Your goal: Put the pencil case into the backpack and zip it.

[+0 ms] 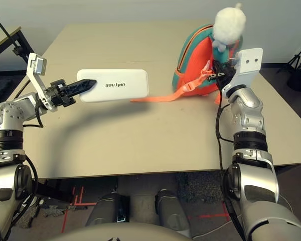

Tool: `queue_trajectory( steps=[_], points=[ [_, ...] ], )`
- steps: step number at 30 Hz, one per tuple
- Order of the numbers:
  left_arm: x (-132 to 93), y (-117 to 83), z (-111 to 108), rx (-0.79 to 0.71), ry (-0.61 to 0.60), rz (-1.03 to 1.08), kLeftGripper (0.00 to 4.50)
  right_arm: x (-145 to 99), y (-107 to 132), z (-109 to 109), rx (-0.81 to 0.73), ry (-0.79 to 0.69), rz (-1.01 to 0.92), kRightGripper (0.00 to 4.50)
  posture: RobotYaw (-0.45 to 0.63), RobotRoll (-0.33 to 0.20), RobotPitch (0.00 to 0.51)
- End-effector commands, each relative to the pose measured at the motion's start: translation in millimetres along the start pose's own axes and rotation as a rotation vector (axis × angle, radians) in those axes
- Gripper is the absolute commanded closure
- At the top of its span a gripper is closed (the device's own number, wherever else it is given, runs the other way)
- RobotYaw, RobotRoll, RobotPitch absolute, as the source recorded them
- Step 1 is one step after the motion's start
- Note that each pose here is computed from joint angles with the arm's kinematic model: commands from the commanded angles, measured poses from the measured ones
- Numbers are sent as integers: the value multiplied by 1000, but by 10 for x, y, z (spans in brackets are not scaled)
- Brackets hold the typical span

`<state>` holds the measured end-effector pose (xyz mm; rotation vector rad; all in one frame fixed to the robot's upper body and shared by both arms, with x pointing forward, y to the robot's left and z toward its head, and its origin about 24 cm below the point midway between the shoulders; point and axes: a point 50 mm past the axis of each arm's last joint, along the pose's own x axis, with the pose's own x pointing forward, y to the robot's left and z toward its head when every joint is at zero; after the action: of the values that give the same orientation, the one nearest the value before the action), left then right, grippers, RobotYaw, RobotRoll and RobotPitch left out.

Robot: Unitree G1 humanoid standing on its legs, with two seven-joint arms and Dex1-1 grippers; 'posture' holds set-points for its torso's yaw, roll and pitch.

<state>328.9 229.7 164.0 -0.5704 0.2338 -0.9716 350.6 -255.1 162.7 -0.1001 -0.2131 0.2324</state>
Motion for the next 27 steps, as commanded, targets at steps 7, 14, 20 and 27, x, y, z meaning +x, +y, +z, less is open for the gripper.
queue_trajectory(
  steps=[7,14,20,27],
  points=[
    [-79,37,228,74,-38,26,3261,-177,273,494,-47,-153,206,4407,-181,0,9],
    [-66,53,254,82,-34,23,3261,-388,406,571,-48,-123,287,4408,-198,0,15],
    [-36,53,281,89,-25,13,3262,-605,606,513,-19,-68,339,4408,-223,0,28],
    [26,25,332,105,-23,-14,3262,-732,741,360,-31,14,392,4408,-231,0,30]
  ],
)
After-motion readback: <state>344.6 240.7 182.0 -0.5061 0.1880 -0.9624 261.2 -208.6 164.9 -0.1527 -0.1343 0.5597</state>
